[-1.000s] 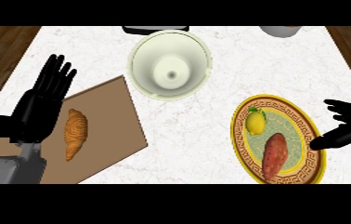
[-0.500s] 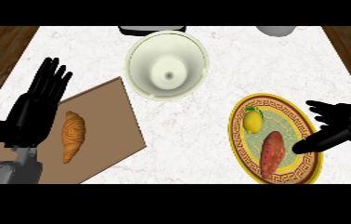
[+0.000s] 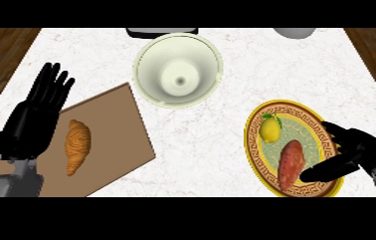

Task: Pick the sweet potato from the plate and place it in the bowl

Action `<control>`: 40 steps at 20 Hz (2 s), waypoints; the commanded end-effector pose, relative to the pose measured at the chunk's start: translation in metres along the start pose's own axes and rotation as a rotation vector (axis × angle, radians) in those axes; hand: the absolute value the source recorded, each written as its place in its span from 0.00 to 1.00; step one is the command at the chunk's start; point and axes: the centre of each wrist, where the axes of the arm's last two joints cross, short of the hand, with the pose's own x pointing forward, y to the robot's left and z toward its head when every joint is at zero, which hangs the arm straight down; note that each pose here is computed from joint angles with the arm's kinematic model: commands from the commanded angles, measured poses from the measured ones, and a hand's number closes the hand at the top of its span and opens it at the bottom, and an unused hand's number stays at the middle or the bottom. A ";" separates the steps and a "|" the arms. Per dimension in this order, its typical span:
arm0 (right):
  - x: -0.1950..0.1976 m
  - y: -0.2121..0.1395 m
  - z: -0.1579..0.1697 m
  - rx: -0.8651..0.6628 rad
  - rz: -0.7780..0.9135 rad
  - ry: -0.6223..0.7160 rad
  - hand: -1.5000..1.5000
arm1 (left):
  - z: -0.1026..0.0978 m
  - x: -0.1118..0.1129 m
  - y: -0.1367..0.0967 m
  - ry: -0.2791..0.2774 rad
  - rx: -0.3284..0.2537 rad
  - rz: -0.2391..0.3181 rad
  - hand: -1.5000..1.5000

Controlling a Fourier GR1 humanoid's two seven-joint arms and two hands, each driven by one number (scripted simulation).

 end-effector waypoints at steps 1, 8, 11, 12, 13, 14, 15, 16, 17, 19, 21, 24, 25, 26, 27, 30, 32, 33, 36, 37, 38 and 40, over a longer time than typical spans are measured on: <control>0.003 0.018 0.003 -0.057 -0.026 0.094 0.00 | 0.005 -0.007 0.002 -0.013 -0.011 0.003 0.50; 0.003 0.019 -0.038 -0.033 -0.011 0.111 0.00 | -0.001 -0.020 -0.003 -0.007 0.000 0.014 0.50; -0.006 0.025 -0.019 -0.014 0.015 0.123 0.00 | -0.022 -0.012 -0.021 0.007 0.003 0.003 0.50; -0.009 0.056 -0.022 -0.007 0.036 0.125 0.00 | -0.021 0.006 0.000 -0.012 0.000 0.000 0.50; -0.004 0.039 -0.020 -0.012 0.013 0.134 0.00 | -0.019 0.007 -0.016 -0.003 -0.013 -0.005 0.50; 0.009 0.044 -0.035 -0.015 0.022 0.127 0.00 | 0.002 -0.012 -0.003 0.016 -0.030 0.006 0.50; 0.003 0.049 -0.041 0.004 0.025 0.122 0.00 | 0.002 -0.019 -0.013 -0.028 -0.012 0.001 0.50; -0.011 0.037 -0.046 0.004 0.003 0.142 0.00 | -0.003 -0.006 0.007 0.006 -0.018 0.007 0.50; -0.012 0.038 -0.045 0.020 0.025 0.130 0.00 | 0.004 -0.019 0.009 0.003 -0.014 -0.007 0.50; -0.006 0.034 -0.048 0.019 0.018 0.139 0.00 | -0.011 -0.006 -0.005 -0.005 -0.012 -0.008 0.50; -0.014 0.027 -0.048 0.035 0.017 0.146 0.00 | -0.010 -0.016 0.004 -0.006 -0.009 0.001 0.50; -0.011 0.052 -0.047 0.037 0.144 0.100 1.00 | -0.004 -0.003 -0.006 -0.007 -0.010 0.003 0.50; 0.002 0.045 -0.058 0.023 0.158 0.079 1.00 | -0.015 -0.017 -0.005 -0.002 -0.013 0.004 0.50; 0.000 0.049 -0.046 0.023 0.202 0.084 1.00 | -0.003 -0.020 0.006 -0.002 -0.014 -0.003 0.50; -0.016 0.058 -0.056 0.032 0.219 0.088 1.00 | -0.007 -0.002 -0.018 -0.001 -0.010 0.008 0.50; -0.007 0.044 -0.056 0.000 0.228 0.073 1.00 | -0.011 -0.017 0.005 -0.004 -0.006 0.012 0.50; -0.006 0.042 -0.065 -0.006 0.224 0.063 1.00 | 0.001 -0.009 0.002 0.005 0.000 0.006 0.50; 0.004 0.052 -0.045 -0.005 0.251 0.047 1.00 | 0.003 -0.016 -0.006 0.006 -0.005 0.021 0.50; 0.010 0.037 -0.061 -0.026 0.268 0.041 1.00 | 0.001 -0.004 -0.006 -0.016 -0.002 -0.003 0.50; 0.007 0.044 -0.050 -0.036 0.297 0.033 1.00 | 0.005 -0.010 -0.005 0.013 -0.002 -0.005 0.50; 0.035 0.072 -0.033 -0.029 0.424 -0.151 1.00 | -0.005 -0.016 -0.009 0.009 -0.021 0.004 0.50; 0.063 0.120 0.000 0.003 0.633 -0.422 1.00 | -0.015 -0.007 -0.024 -0.001 -0.073 0.000 0.50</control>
